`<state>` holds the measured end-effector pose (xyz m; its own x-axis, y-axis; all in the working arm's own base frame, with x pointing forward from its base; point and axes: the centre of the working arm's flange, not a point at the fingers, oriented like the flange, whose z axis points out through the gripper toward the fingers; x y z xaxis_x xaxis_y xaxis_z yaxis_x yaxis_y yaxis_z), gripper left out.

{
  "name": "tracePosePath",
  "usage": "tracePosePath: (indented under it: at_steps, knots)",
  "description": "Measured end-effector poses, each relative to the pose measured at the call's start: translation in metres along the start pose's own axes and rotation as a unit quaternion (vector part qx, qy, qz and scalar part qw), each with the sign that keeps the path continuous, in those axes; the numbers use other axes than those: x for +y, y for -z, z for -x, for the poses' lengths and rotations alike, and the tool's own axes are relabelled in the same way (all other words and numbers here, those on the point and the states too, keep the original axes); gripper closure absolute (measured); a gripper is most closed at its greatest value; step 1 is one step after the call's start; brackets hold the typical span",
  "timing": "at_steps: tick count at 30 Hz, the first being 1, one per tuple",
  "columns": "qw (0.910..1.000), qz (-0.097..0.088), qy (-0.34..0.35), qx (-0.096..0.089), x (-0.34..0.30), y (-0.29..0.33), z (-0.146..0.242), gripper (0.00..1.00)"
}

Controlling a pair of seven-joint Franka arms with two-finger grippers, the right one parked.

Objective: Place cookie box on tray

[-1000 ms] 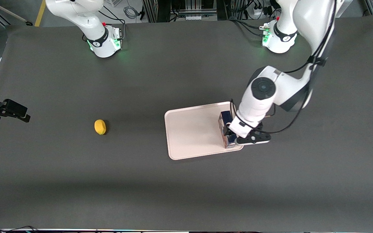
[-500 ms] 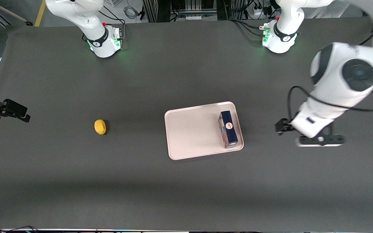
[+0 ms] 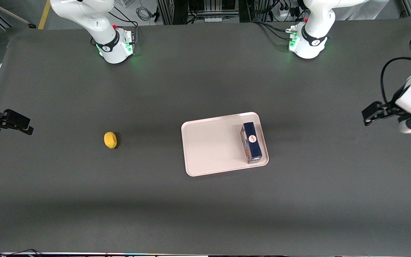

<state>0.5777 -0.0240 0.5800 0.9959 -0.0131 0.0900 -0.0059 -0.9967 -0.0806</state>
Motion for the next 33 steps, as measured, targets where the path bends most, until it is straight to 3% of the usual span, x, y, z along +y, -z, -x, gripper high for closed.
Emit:
tracePosePath:
  at_steps: [9, 18, 33]
  knots:
    - [1.0, -0.001, 0.006, -0.004, -0.017, 0.024, 0.021, 0.0]
    - [0.9994, 0.03, -0.004, -0.017, -0.009, 0.024, 0.027, 0.0]
    - [0.9991, 0.034, -0.012, -0.024, -0.005, 0.02, 0.029, 0.0]
